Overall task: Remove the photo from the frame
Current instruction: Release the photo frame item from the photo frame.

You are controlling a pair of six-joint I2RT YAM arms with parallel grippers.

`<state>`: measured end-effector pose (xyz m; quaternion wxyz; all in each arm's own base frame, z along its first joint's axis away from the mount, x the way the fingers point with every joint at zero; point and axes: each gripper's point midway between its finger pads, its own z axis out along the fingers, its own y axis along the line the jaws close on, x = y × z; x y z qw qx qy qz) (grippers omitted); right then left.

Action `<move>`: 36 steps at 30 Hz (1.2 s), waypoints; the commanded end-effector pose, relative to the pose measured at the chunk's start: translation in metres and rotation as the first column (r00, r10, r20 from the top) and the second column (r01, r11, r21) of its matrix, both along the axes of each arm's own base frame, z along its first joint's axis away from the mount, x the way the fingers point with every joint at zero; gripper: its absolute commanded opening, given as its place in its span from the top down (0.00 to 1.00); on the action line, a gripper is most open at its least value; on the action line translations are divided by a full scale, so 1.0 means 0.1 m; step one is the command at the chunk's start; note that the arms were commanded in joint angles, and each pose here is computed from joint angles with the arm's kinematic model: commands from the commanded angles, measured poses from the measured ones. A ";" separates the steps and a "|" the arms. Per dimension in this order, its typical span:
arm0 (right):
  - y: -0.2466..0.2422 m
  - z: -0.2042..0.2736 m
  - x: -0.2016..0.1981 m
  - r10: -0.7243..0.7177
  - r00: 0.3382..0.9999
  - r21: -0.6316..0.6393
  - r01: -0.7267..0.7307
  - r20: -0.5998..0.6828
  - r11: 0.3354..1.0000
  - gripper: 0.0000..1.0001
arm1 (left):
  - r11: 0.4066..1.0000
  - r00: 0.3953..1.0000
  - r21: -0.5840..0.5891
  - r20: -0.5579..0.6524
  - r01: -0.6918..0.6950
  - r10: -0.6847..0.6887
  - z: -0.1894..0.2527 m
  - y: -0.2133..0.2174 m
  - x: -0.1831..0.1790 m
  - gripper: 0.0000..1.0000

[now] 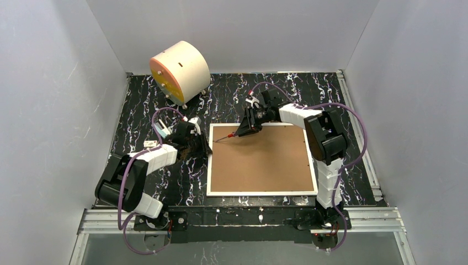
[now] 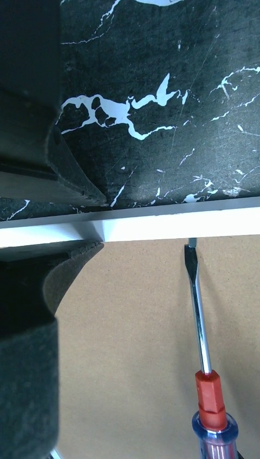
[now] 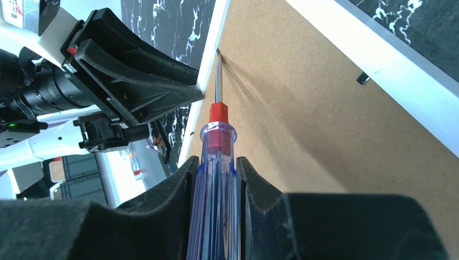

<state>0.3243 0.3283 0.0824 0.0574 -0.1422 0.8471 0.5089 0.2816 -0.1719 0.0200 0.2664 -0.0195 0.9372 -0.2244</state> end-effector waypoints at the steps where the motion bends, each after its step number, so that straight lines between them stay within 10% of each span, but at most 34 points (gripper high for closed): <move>1: 0.03 -0.11 0.02 0.013 1.000 -0.051 -0.011 0.028 0.999 0.99 | 0.993 0.993 0.118 -0.121 0.014 0.000 -0.32 0.20 -0.31 0.73; 13: 0.06 -0.17 -0.01 0.008 1.000 -0.028 -0.008 0.007 1.000 0.99 | 0.991 0.992 0.122 -0.124 0.051 -0.036 -0.34 0.14 -0.34 0.69; 36: 0.25 -0.20 0.01 0.028 1.000 -0.034 -0.027 0.011 0.999 0.99 | 0.982 0.985 0.164 -0.160 0.088 -0.062 -0.43 0.17 -0.44 0.96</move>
